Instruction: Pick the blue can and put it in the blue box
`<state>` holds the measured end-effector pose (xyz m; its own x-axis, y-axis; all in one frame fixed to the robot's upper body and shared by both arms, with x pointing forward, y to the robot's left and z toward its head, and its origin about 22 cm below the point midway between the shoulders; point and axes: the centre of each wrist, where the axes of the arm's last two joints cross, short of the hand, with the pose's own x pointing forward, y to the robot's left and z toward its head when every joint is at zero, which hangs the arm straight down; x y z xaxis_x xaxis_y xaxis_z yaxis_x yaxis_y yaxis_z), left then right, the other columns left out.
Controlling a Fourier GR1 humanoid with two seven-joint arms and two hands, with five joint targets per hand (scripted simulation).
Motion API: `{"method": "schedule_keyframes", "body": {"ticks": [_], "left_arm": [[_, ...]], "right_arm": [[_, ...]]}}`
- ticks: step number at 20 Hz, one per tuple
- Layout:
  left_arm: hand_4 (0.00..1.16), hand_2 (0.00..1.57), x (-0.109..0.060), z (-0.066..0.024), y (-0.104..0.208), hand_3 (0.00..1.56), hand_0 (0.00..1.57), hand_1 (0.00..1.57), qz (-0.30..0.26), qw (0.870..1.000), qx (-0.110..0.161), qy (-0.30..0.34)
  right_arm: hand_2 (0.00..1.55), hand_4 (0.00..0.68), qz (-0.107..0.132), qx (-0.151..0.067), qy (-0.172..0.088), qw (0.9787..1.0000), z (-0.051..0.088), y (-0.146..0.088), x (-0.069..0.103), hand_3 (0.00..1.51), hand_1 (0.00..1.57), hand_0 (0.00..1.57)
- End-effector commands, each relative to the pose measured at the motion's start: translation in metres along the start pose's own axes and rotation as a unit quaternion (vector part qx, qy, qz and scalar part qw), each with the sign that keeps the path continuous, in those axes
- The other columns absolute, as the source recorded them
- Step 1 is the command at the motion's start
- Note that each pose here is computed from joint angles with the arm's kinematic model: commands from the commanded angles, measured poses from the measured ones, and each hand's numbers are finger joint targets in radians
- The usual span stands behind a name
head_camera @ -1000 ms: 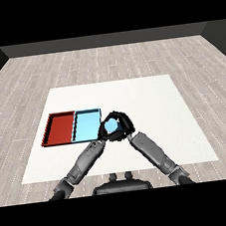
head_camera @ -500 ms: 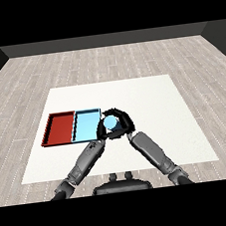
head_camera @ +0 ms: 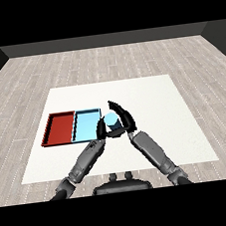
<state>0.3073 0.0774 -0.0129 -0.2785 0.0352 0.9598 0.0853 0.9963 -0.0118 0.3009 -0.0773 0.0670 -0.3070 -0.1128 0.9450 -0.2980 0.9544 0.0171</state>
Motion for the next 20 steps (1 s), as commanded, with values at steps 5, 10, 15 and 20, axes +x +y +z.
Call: {"method": "schedule_keyframes", "body": {"ticks": [5,10,15,20], "left_arm": [[1.14,1.57,0.004,-0.0023,0.015,1.48,1.57,1.57,-0.026,0.999,0.01,-0.025],[1.13,1.57,0.013,-0.0156,0.029,1.47,1.57,1.57,-0.062,0.997,0.041,-0.015],[1.15,1.56,0.003,-0.0315,0.073,1.47,1.57,1.57,-0.116,0.99,0.078,-0.01],[1.13,1.55,-0.003,-0.0411,0.13,1.48,1.53,1.53,-0.158,0.978,0.129,0.031]], "right_arm": [[0.0,0.0,-0.038,-0.029,-0.022,0.9986,0.011,-0.035,0.004,0.0,0.0,0.0],[0.0,0.0,-0.047,-0.012,-0.048,0.9977,0.026,-0.068,0.016,0.0,0.0,0.0],[0.0,0.0,-0.047,-0.051,-0.088,0.9937,0.056,-0.096,0.035,0.0,0.0,0.0],[0.0,0.0,-0.024,-0.088,-0.091,0.9917,0.082,-0.107,0.048,0.0,0.0,0.0]]}}
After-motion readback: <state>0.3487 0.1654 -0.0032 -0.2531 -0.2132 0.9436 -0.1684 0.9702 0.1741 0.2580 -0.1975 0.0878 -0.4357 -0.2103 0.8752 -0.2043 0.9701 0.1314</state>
